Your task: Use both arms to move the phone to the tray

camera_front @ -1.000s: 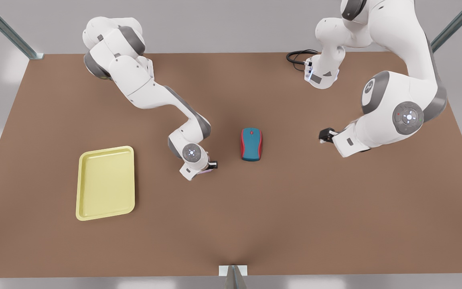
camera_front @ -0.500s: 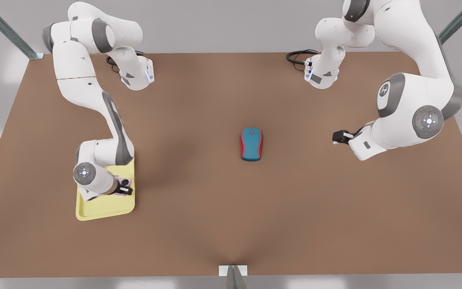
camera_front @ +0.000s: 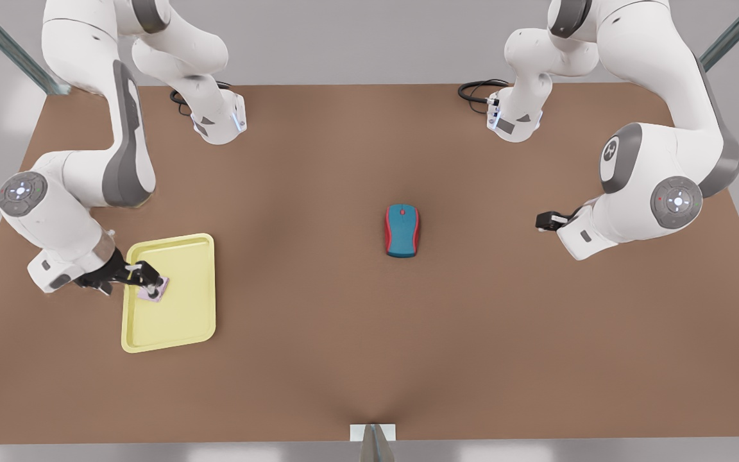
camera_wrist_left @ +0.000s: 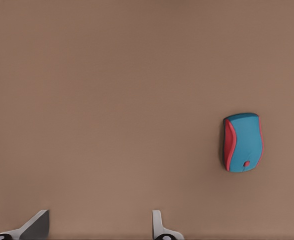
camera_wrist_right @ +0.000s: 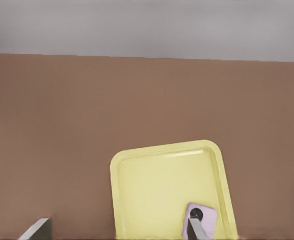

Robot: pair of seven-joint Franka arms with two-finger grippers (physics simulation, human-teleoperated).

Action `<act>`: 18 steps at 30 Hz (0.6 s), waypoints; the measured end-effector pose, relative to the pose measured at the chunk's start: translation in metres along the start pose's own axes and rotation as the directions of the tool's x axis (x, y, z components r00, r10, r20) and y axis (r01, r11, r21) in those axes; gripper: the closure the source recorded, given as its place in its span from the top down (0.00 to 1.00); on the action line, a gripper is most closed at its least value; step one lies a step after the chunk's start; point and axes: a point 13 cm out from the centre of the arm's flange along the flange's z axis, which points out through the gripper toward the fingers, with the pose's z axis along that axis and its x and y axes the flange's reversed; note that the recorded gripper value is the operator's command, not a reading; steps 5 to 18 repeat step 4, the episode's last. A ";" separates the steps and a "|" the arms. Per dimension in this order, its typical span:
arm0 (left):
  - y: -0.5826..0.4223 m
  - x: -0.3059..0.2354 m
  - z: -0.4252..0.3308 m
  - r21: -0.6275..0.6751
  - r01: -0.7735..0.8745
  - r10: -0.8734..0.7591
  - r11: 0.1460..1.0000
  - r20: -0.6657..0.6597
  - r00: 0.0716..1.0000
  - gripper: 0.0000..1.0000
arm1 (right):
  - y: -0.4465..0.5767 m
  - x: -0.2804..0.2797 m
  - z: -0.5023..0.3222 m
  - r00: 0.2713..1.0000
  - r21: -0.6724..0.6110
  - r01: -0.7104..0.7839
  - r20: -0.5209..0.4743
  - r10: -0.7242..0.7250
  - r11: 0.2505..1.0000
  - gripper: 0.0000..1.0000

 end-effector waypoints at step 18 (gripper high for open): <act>0.000 0.002 0.002 -0.001 0.000 0.000 1.000 -0.012 1.000 1.00 | -0.004 0.011 -0.025 0.992 0.014 0.003 -0.127 -0.001 1.000 1.00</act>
